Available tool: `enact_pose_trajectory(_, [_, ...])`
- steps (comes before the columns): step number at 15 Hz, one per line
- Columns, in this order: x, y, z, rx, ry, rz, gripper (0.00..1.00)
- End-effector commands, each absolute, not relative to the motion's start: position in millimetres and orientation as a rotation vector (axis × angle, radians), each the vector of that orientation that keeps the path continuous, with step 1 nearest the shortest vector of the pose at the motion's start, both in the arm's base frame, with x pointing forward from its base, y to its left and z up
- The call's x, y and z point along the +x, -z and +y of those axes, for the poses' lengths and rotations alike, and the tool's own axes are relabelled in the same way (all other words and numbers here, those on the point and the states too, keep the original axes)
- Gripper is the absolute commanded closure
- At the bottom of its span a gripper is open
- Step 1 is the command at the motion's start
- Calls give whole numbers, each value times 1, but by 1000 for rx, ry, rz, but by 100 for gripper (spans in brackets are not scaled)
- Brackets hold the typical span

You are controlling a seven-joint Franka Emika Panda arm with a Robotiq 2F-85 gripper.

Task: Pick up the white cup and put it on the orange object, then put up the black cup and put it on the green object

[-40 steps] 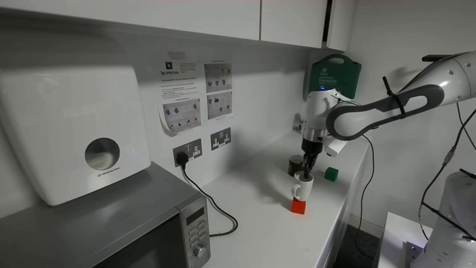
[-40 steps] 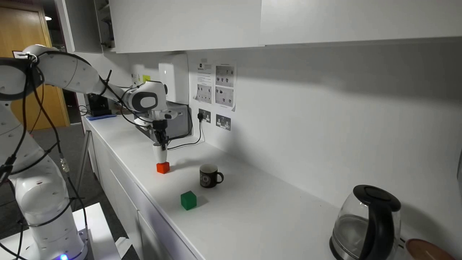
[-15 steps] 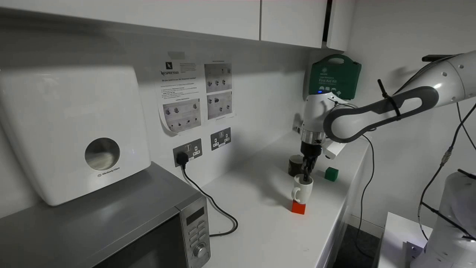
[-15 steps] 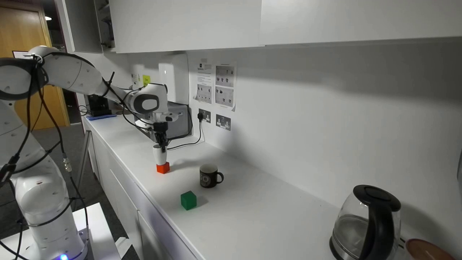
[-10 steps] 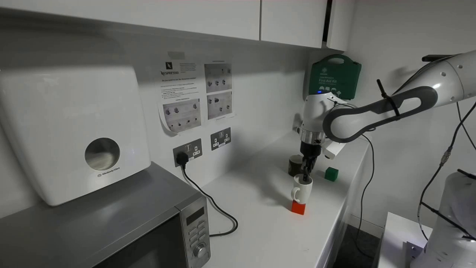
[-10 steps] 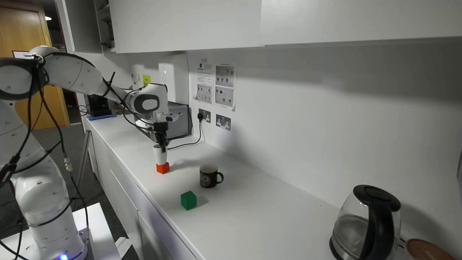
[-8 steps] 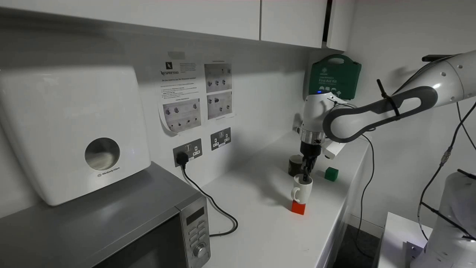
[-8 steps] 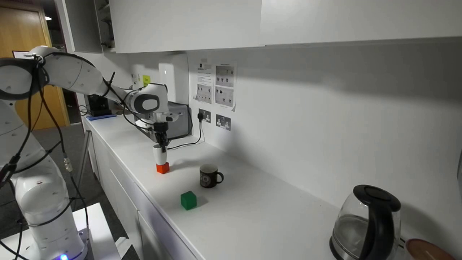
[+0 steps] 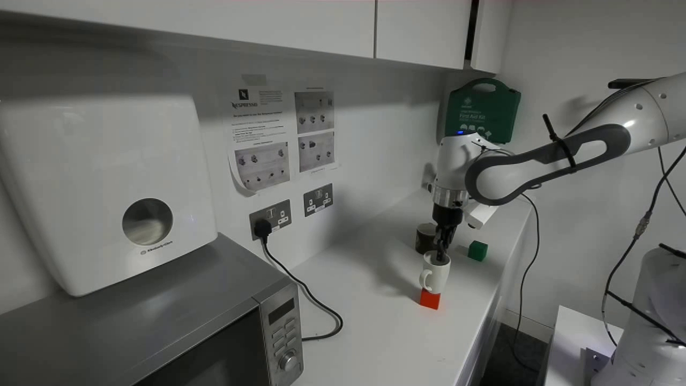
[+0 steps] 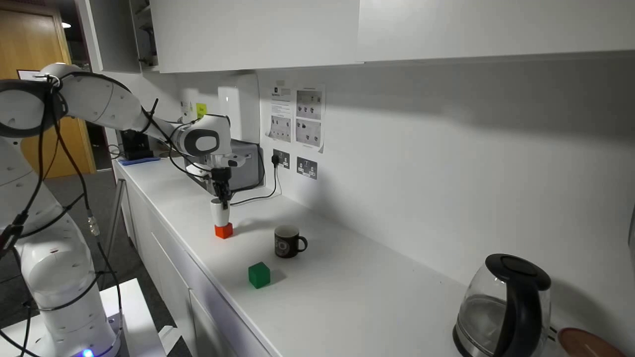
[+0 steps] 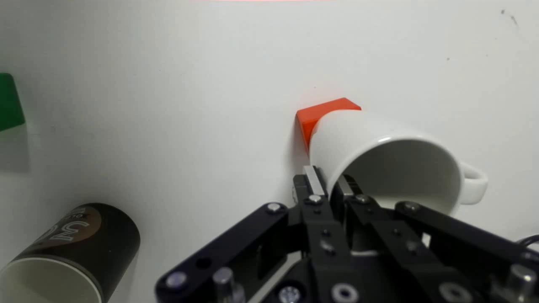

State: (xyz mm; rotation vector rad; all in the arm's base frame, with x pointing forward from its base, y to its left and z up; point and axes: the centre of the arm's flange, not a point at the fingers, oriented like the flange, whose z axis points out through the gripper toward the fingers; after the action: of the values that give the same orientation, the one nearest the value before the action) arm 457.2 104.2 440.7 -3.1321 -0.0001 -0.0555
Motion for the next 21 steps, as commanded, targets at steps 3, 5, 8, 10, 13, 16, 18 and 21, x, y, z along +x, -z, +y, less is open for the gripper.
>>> enact_pose_trajectory(3, [464,-450,99,-3098,75,-28,45])
enact_pose_trajectory(5, [465,-452,99,-3095,78,-25,31])
enact_pose_trajectory(8, [466,-453,97,-3089,78,-24,9])
enact_pose_trajectory(10, [463,-458,95,-3081,85,-26,0])
enact_pose_trajectory(13, [458,-471,85,-3062,117,-6,0])
enact_pose_trajectory(16, [452,-491,69,-3033,180,45,0])
enact_pose_trajectory(18, [449,-503,59,-3016,239,96,0])
enact_pose_trajectory(21, [454,-511,49,-3022,305,162,0])
